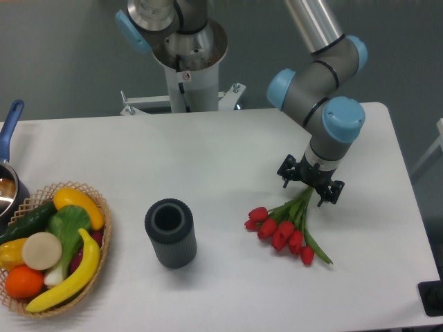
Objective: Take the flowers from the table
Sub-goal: 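Close the gripper around the tulip stems near the twine, then lift the grasped tulip bundle up off the table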
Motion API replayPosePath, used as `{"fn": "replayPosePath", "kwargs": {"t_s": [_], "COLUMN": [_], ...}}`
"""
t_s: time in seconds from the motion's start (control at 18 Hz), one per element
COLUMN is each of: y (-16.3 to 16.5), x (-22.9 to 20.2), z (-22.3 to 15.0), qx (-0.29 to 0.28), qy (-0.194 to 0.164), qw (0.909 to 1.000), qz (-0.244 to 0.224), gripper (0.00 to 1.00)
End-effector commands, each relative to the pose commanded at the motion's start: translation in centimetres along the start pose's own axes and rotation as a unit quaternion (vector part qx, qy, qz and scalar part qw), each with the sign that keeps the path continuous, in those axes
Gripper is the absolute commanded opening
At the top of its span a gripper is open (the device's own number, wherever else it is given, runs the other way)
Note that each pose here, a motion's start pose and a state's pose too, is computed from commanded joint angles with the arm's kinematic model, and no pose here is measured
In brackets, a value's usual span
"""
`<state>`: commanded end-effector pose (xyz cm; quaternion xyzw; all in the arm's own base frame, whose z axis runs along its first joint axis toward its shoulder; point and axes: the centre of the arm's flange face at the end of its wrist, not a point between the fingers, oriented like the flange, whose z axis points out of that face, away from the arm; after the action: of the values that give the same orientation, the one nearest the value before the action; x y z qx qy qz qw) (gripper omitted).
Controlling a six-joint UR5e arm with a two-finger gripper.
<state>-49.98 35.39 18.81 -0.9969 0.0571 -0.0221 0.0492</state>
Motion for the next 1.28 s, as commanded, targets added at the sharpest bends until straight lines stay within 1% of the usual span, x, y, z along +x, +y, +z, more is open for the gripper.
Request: {"fn": "replayPosePath", "kwargs": {"t_s": [0.11,0.44,0.5,0.67,0.78,1.0,1.17,1.28], "y": [-0.5,-0.5,-0.5,-0.5,-0.6,-0.6,-0.7,-0.8], "x": [0.2,0.1,0.2,0.1,0.2,0.1,-0.1,-0.1], "z": [0.2,0.6,0.5,0.2,0.2,0.2,-0.4,-0.8], "qx": [0.0,0.0,0.0,0.001,0.001,0.002,0.005,0.006], "qy": [0.001,0.0,0.0,-0.003,-0.003,-0.004,-0.008,-0.011], "qw": [1.0,1.0,1.0,1.0,1.0,1.0,0.9999,0.9998], "qz": [0.004,0.002,0.002,0.002,0.001,-0.006,-0.007,-0.015], "gripper": [1.0,0.99,0.95,0.69,0.57,0.41,0.34,0.25]}}
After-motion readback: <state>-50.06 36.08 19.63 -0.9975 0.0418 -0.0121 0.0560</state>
